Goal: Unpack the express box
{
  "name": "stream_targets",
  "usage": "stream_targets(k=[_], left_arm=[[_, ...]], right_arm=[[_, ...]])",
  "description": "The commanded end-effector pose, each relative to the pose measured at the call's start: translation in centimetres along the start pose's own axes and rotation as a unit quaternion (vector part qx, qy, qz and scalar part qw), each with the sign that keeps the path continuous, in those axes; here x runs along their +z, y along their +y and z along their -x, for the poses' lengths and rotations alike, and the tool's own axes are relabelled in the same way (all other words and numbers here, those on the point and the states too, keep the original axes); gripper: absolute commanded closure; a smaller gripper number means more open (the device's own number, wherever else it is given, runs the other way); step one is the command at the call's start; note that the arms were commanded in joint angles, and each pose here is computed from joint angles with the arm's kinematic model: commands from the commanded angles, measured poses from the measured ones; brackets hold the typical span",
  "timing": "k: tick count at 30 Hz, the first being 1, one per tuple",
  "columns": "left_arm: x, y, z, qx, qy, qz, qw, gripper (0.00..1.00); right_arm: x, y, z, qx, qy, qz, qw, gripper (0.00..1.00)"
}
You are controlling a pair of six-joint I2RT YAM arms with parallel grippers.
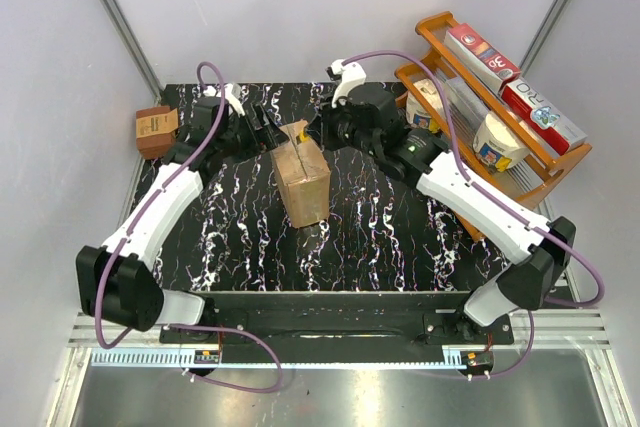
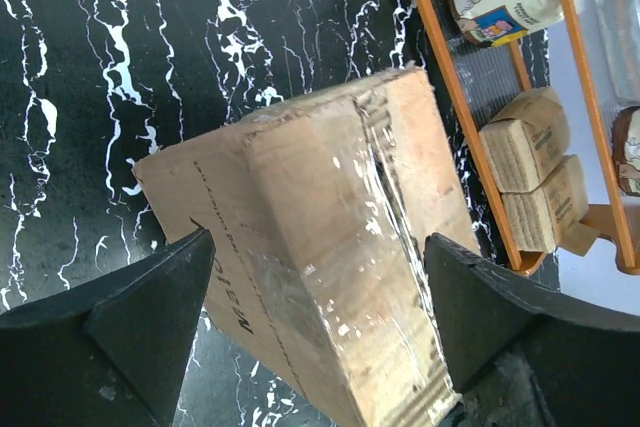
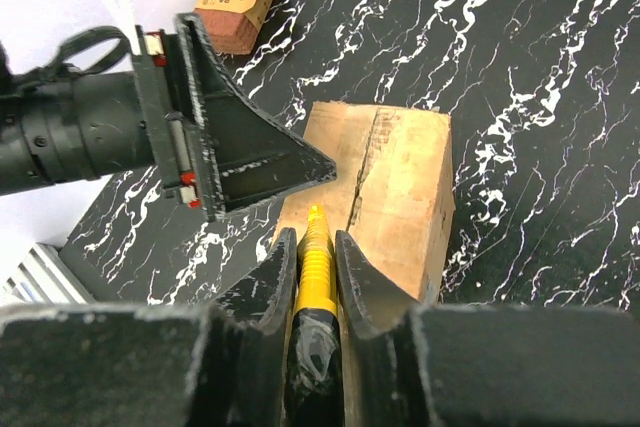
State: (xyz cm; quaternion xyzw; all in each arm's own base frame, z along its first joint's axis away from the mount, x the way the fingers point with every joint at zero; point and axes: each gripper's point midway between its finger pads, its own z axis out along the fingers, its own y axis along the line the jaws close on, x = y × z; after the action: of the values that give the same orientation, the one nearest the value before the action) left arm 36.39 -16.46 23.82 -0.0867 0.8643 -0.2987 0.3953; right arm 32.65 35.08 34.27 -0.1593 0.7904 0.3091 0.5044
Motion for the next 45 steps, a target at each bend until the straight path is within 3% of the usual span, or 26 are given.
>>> stream_targets(k=[1, 11, 18, 35, 45], left_arm=[[1.4, 0.1, 1.4, 0.013, -0.022, -0.006, 1.000, 0.12], [2.7, 2.3, 0.1, 0.013, 0.021, 0.013, 1.000, 0.33], [2.6, 2.2, -0.5, 0.005, 0.025, -0.005, 1.000, 0.43], [2.9, 2.2, -2.0, 0.000, 0.048, -0.021, 0.999, 0.58], [3.0, 2.6, -2.7, -0.003, 0.056, -0.017, 0.998, 0.60]], right_arm=[[0.6, 0.9, 3.2, -0.017, -0.055, 0.005, 0.998, 1.00], [2.7, 0.6, 2.6, -0.018, -0.053, -0.002, 0.998, 1.00], [4.0, 0.4, 1.9, -0.028, -0.043, -0.005, 0.999, 1.00], [7.0, -1.1, 1.4, -0.041, -0.050, -0.061, 0.996, 1.00], [7.6, -2.0, 0.6, -0.044, -0.047, -0.083, 0.994, 1.00]])
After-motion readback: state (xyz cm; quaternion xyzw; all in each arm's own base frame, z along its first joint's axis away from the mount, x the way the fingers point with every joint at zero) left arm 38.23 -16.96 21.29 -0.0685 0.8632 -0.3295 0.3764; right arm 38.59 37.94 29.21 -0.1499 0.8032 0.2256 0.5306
